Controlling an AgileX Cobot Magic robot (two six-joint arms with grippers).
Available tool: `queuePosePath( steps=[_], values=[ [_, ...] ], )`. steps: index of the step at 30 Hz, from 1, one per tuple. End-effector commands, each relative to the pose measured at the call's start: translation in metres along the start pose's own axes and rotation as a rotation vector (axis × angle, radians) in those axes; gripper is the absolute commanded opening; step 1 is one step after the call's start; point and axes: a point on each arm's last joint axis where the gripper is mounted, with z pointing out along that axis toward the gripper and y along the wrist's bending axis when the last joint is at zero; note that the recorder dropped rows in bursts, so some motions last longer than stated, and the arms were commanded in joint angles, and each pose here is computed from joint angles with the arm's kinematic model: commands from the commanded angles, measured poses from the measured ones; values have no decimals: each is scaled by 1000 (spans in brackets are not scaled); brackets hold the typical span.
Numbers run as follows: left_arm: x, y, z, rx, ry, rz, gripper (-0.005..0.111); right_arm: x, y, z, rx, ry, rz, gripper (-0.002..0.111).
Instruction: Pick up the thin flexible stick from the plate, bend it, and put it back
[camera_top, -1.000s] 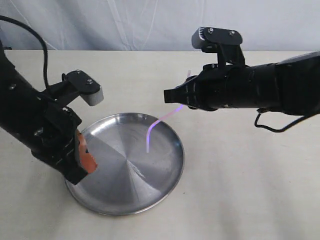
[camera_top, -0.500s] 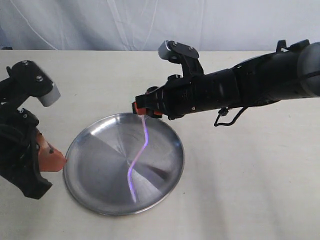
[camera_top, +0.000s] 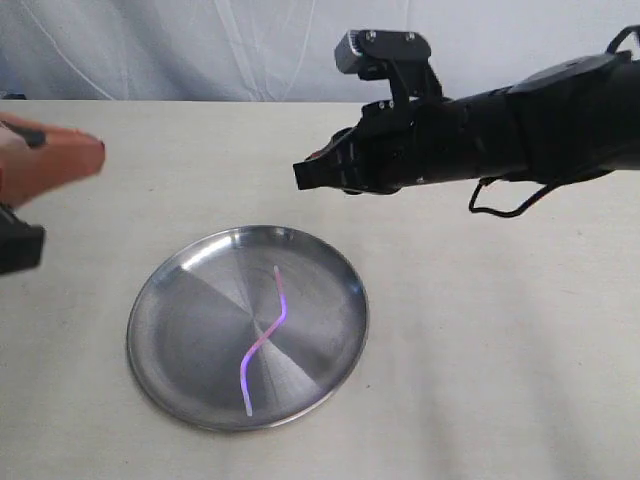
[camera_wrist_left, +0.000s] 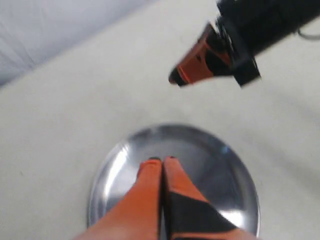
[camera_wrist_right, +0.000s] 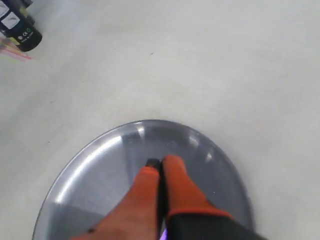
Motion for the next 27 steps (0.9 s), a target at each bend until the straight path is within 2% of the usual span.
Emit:
queuePosePath(
  steps=[1, 5, 9, 14, 24, 27],
  values=[
    [-19, 1, -28, -66, -286, -59, 0, -15, 16, -40, 17, -8, -114, -1],
    [-25, 4, -33, -105, -359, -60, 0, -13, 26, -79, 78, -34, -167, -1],
    [-23, 5, -29, -111, -337, -38, 0, 4, 36, -112, 103, -83, -154, -1],
    [-16, 1, -27, -72, -253, -36, 0, 22, 50, -138, 50, -86, -170, -1],
    [-17, 2, -27, -74, -257, -36, 0, 20, 60, -157, 38, -147, -197, -1],
    [-17, 2, -27, -74, -257, -36, 0, 14, 61, -180, 120, -266, -260, -1]
  ],
)
